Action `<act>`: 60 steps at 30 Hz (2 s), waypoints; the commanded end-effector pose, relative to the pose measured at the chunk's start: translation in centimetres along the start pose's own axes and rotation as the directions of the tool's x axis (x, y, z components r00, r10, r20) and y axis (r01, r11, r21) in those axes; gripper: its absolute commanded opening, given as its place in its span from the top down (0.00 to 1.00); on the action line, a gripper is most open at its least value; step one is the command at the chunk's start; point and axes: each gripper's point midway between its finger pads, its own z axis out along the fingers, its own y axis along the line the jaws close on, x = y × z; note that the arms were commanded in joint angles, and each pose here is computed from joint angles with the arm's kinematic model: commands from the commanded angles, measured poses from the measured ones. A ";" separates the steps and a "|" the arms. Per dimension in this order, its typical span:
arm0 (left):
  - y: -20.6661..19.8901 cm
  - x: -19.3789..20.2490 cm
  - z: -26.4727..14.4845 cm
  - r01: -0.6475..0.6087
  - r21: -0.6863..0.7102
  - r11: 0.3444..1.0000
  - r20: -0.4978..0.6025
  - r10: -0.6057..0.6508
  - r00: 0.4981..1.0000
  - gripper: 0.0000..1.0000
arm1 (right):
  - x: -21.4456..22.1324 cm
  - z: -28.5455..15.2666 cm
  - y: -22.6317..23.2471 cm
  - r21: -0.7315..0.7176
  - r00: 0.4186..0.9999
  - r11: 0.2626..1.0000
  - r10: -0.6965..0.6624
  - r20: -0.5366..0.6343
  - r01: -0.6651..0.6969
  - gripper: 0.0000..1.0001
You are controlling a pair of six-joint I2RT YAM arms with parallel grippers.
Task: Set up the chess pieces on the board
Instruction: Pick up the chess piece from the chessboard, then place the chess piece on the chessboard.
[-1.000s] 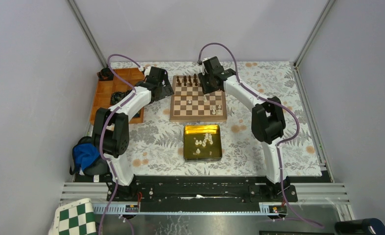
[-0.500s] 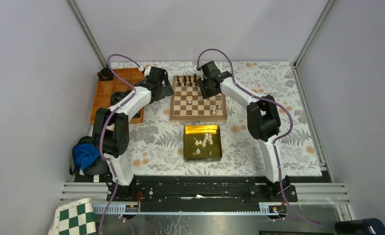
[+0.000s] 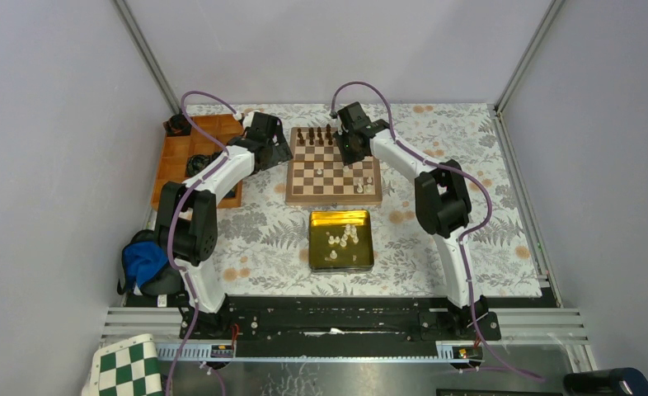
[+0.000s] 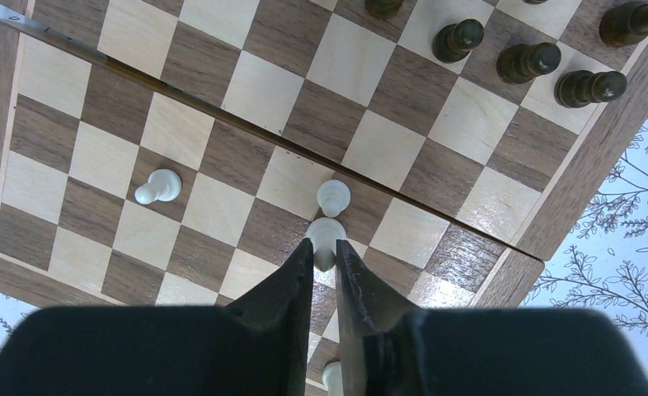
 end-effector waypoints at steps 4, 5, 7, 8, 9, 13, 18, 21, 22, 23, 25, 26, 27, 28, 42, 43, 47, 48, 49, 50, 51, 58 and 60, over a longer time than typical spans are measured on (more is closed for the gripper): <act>-0.4 -1.6 -0.8 0.012 0.018 1.000 0.038 -0.013 0.999 0.01 | -0.5 -0.3 1.2 -0.041 1.000 0.999 -0.005 0.008 0.005 0.83; -0.4 -1.6 -0.8 0.013 0.017 1.000 0.038 -0.014 0.999 0.01 | -0.5 -0.3 1.3 -0.043 1.000 0.999 -0.006 0.009 0.007 0.85; -0.4 -1.6 -0.8 0.013 0.017 1.000 0.037 -0.014 0.999 0.01 | -0.6 -0.5 1.4 -0.046 1.000 0.999 -0.006 0.013 0.007 0.87; -0.3 -1.7 -0.8 0.013 0.016 1.000 0.039 -0.014 0.999 0.01 | -0.6 -0.6 1.4 -0.046 1.000 0.999 -0.006 0.015 0.006 0.88; -0.4 -1.7 -0.9 0.014 0.016 1.000 0.040 -0.014 0.999 0.01 | -0.7 -0.8 1.4 -0.047 1.000 0.999 -0.006 0.019 0.007 0.89; -0.3 -1.8 -0.9 0.015 0.017 1.000 0.042 -0.016 0.999 0.01 | -1.2 -1.5 1.6 -0.051 0.999 0.999 -0.013 0.035 0.015 0.92; -0.3 -1.8 -1.0 0.015 0.016 1.000 0.044 -0.016 0.999 0.01 | -1.5 -2.4 1.8 -0.051 0.999 0.998 -0.019 0.046 0.021 0.94; -0.3 -1.9 -1.1 0.015 0.018 1.000 0.045 -0.016 0.999 0.01 | -1.5 -3.0 1.9 -0.050 0.998 0.998 -0.023 0.052 0.026 0.95; -0.3 -1.9 -1.1 0.015 0.017 1.000 0.047 -0.016 0.999 0.01 | -1.5 -3.1 1.9 -0.050 0.998 0.998 -0.023 0.053 0.026 0.95; -0.3 -1.9 -1.1 0.017 0.017 1.000 0.048 -0.018 0.999 0.01 | -1.5 -3.3 1.9 -0.051 0.998 0.998 -0.023 0.055 0.026 0.95; -0.3 -1.9 -1.1 0.016 0.019 1.000 0.047 -0.017 0.999 0.01 | -1.4 -3.6 2.0 -0.051 0.998 0.998 -0.025 0.058 0.028 0.95; -0.4 -2.0 -1.2 0.016 0.019 1.000 0.048 -0.017 0.999 0.01 | -1.2 -3.8 2.0 -0.052 0.998 0.998 -0.026 0.057 0.028 0.95; -0.4 -2.0 -1.2 0.018 0.020 1.000 0.048 -0.019 0.999 0.01 | -1.1 -3.9 2.1 -0.052 0.998 0.998 -0.028 0.057 0.031 0.95; -0.4 -2.0 -1.2 0.018 0.020 1.000 0.048 -0.019 0.999 0.01 | -1.1 -4.0 2.2 -0.052 0.998 0.998 -0.029 0.058 0.032 0.95; -0.2 -1.9 -1.5 0.017 0.021 1.000 0.050 -0.018 0.999 0.01 | 1.0 -5.8 3.4 -0.060 0.998 0.997 -0.040 0.051 0.043 0.96; -0.2 -1.9 -1.5 0.018 0.021 1.000 0.050 -0.019 0.999 0.01 | 1.2 -5.8 3.4 -0.061 0.998 0.997 -0.038 0.050 0.041 0.95; -0.1 -1.8 -1.6 0.017 0.022 1.000 0.050 -0.018 0.999 0.01 | 2.0 -6.0 3.3 -0.060 0.998 0.997 -0.038 0.043 0.040 0.96; -0.2 -1.9 -1.7 0.018 0.023 1.000 0.051 -0.020 0.999 0.01 | 2.2 -6.0 3.3 -0.060 0.998 0.997 -0.037 0.042 0.039 0.96; -0.2 -1.9 -1.7 0.018 0.024 1.000 0.051 -0.019 0.999 0.01 | 2.4 -6.0 3.3 -0.060 0.999 0.997 -0.036 0.039 0.038 0.95; -0.1 -1.8 -1.7 0.017 0.023 1.000 0.050 -0.018 0.999 0.01 | 2.6 -5.9 3.3 -0.061 0.999 0.997 -0.037 0.034 0.039 0.96; -0.1 -1.8 -1.7 0.018 0.024 1.000 0.049 -0.019 0.999 0.01 | 2.7 -5.9 3.3 -0.061 0.999 0.997 -0.036 0.033 0.038 0.96; -0.2 -1.7 -1.7 0.020 0.027 0.999 0.046 -0.021 0.999 0.01 | 3.2 -5.9 3.2 -0.059 0.999 0.998 -0.033 0.025 0.034 0.96; -0.2 -1.6 -1.6 0.018 0.027 0.999 0.044 -0.019 0.999 0.01 | 3.3 -5.9 3.3 -0.061 0.999 0.998 -0.032 0.025 0.034 0.96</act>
